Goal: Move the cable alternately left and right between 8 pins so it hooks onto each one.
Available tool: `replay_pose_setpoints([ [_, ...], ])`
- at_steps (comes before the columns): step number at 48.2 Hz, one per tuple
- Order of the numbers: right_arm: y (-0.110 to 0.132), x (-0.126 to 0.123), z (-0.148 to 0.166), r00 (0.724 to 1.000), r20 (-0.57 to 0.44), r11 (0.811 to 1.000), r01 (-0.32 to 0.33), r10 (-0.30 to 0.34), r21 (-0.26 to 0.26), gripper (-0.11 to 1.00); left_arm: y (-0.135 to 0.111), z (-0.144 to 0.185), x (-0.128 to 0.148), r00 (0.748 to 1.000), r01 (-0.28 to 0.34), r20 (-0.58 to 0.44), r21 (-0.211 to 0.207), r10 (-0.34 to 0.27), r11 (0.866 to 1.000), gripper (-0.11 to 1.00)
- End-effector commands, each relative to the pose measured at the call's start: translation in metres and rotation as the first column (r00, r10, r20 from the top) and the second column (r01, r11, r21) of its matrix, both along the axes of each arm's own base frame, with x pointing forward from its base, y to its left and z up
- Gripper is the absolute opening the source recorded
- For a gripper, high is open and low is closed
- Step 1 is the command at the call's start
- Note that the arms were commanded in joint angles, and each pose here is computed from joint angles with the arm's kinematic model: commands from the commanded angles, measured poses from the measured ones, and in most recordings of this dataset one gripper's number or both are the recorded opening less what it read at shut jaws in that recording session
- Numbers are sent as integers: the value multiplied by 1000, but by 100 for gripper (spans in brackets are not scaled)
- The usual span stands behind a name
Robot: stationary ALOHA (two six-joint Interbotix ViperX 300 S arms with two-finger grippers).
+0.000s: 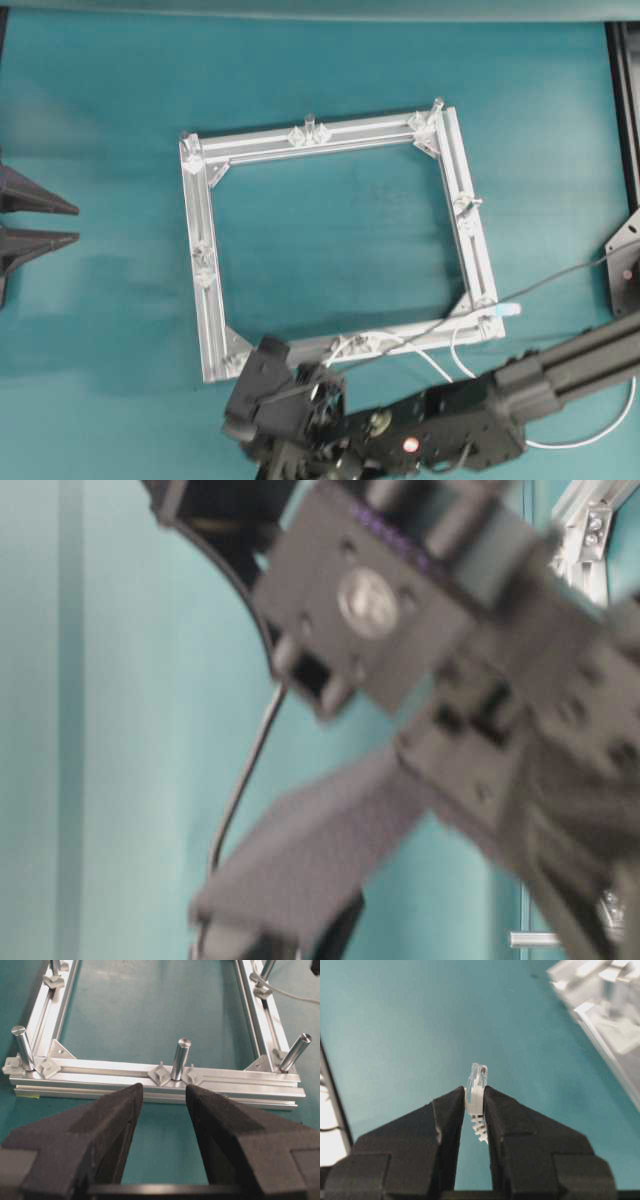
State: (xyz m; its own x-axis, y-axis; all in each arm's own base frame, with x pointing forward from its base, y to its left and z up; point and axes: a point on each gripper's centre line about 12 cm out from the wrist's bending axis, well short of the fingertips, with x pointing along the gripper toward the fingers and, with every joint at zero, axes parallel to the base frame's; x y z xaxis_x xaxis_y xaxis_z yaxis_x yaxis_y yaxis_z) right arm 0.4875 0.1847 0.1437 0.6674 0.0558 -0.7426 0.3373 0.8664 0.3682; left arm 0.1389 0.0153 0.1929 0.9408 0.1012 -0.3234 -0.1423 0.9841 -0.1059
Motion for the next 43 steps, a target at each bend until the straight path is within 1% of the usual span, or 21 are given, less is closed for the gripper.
replay_pose_setpoints([
  [1,9,15,23,998,69,1000,-13,11,24,15,0,4,2,1000,0,15,-1,0,1000,53],
  [16,21,51,23,994,111,1000,-1,-1,25,15,0,2,1,1000,0,17,-1,0,1000,53],
  [22,20,67,22,991,133,1000,9,-10,11,15,0,1,1,1000,-1,20,0,1,1000,53],
  [25,16,75,22,990,140,1000,23,-22,0,15,0,0,1,1000,-1,20,0,1,1000,53],
  [29,4,84,23,989,141,998,56,-53,-20,15,0,0,1,1000,-2,20,0,2,1000,53],
  [33,-14,93,26,986,140,994,101,-95,-40,15,0,1,1,1000,-2,24,0,2,1000,53],
  [40,-46,101,34,977,132,983,176,-168,-58,15,0,1,1,1000,-1,26,1,1,1000,53],
  [43,-57,104,36,973,133,978,199,-190,-59,15,0,1,1,1000,-2,26,1,2,1000,53],
])
